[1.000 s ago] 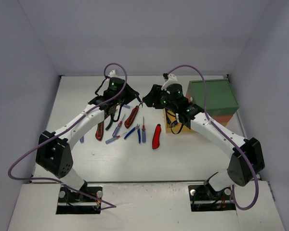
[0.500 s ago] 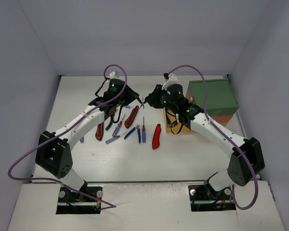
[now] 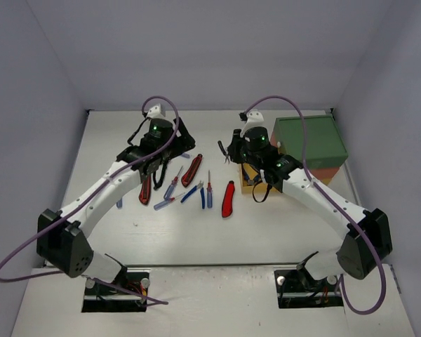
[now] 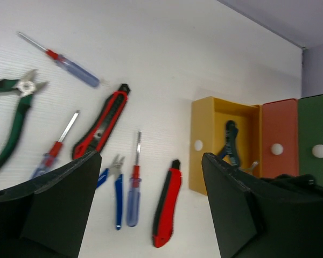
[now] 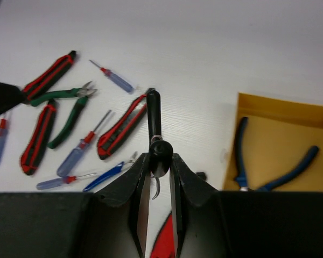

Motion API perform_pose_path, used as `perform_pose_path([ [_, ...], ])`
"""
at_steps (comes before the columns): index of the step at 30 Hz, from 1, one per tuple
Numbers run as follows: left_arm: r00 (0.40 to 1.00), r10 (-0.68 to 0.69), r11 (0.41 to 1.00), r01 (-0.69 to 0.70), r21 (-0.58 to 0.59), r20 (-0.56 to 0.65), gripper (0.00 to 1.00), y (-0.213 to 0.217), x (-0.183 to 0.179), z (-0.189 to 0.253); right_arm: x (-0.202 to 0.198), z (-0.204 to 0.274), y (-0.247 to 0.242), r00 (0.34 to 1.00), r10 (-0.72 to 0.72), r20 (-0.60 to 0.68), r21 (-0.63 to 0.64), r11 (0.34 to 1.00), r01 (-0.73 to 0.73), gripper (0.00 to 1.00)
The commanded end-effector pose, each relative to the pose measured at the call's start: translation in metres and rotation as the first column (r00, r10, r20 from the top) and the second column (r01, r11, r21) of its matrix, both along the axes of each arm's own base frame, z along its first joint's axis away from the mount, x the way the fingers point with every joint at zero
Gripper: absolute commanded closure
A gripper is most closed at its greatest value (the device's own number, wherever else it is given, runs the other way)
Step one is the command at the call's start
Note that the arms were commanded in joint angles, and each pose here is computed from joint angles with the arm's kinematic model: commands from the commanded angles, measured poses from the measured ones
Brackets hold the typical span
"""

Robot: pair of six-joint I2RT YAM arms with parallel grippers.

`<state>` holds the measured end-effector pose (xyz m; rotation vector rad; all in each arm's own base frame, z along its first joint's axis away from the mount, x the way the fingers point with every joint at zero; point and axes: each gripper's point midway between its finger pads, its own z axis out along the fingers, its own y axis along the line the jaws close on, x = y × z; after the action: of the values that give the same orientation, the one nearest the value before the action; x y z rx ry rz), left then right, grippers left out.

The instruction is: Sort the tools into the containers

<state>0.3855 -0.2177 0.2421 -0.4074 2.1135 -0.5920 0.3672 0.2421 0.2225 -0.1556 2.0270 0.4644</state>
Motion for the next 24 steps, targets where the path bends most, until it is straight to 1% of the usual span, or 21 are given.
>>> perform_pose_path([
  [1, 0.997, 0.037, 0.978, -0.05, 0.201, 0.071, 0.27, 0.048, -0.015, 0.015, 0.004, 0.02, -0.045, 0.986, -0.123, 0.111, -0.167, 0.976, 0.141, 1.0],
  [4, 0.998, 0.037, 0.959, -0.052, 0.279, 0.056, 0.27, 0.07, -0.033, 0.011, 0.001, -0.004, -0.068, 0.982, -0.167, 0.088, -0.298, 0.936, 0.186, 1.0],
  [8, 0.998, 0.047, 0.943, -0.057, 0.329, 0.038, 0.27, 0.088, -0.051, 0.002, 0.001, -0.026, -0.09, 0.965, -0.25, 0.08, -0.404, 0.877, 0.261, 1.0],
  [12, 0.998, 0.054, 0.936, -0.06, 0.347, 0.028, 0.27, 0.097, -0.062, -0.004, 0.008, -0.046, -0.1, 0.949, -0.307, 0.078, -0.481, 0.822, 0.305, 1.0],
  [14, 0.998, 0.05, 0.936, -0.057, 0.348, 0.029, 0.27, 0.099, -0.065, -0.003, 0.013, -0.048, -0.106, 0.935, -0.341, 0.094, -0.507, 0.792, 0.34, 1.0],
  [21, 0.998, 0.044, 0.926, -0.055, 0.374, 0.038, 0.27, 0.107, -0.073, -0.001, 0.03, -0.075, -0.112, 0.919, -0.38, 0.102, -0.634, 0.688, 0.355, 1.0],
  [24, 0.998, 0.047, 0.919, -0.058, 0.389, 0.038, 0.27, 0.112, -0.076, -0.001, 0.032, -0.08, -0.117, 0.905, -0.409, 0.119, -0.659, 0.649, 0.38, 1.0],
])
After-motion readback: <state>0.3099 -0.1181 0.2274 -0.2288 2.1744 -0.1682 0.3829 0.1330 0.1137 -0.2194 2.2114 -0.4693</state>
